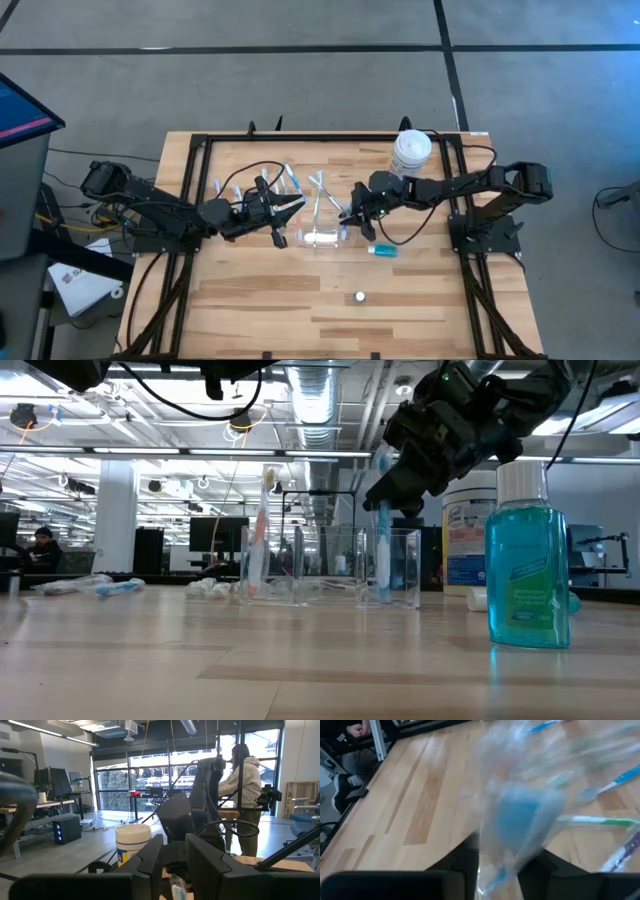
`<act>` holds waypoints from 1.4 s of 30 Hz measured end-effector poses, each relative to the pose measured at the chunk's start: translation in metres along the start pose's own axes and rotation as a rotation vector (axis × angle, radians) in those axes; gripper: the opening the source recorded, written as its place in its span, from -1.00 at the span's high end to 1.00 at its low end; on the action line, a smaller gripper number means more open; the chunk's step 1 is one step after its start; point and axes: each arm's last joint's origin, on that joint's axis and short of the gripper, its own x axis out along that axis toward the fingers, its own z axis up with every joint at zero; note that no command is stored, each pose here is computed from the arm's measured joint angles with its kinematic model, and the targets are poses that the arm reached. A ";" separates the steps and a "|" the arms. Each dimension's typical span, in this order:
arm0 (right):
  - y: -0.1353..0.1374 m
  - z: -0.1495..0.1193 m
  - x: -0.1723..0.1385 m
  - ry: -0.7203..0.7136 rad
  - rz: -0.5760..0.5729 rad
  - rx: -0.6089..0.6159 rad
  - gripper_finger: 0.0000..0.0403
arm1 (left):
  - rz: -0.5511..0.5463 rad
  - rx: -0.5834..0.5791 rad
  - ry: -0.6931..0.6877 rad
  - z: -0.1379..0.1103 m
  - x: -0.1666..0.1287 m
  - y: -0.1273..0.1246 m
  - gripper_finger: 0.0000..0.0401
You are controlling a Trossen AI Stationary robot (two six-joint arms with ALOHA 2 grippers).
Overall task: Pick & Place toothbrushing station
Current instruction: Put the middle blue toothbrush into the transparent organizer, then put the top mouthwash into the transparent organizer
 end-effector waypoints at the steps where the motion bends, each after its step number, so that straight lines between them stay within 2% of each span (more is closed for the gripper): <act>1: -0.001 0.000 0.000 0.000 -0.003 0.000 0.39 | 0.000 0.000 0.000 0.000 0.000 0.000 0.62; 7: -0.004 0.005 -0.011 -0.011 -0.024 0.011 0.11 | 0.000 0.000 0.000 0.000 0.000 0.000 0.62; 12: -0.001 0.011 -0.024 -0.028 -0.038 0.020 0.00 | 0.000 0.000 0.000 0.000 0.000 0.000 0.62; 33: 0.008 0.023 -0.076 -0.055 -0.131 0.020 0.04 | 0.000 0.000 0.000 0.000 0.000 0.000 0.62; 42: 0.017 0.017 -0.095 0.005 -0.131 0.036 0.05 | 0.000 0.000 0.000 0.000 0.000 0.000 0.62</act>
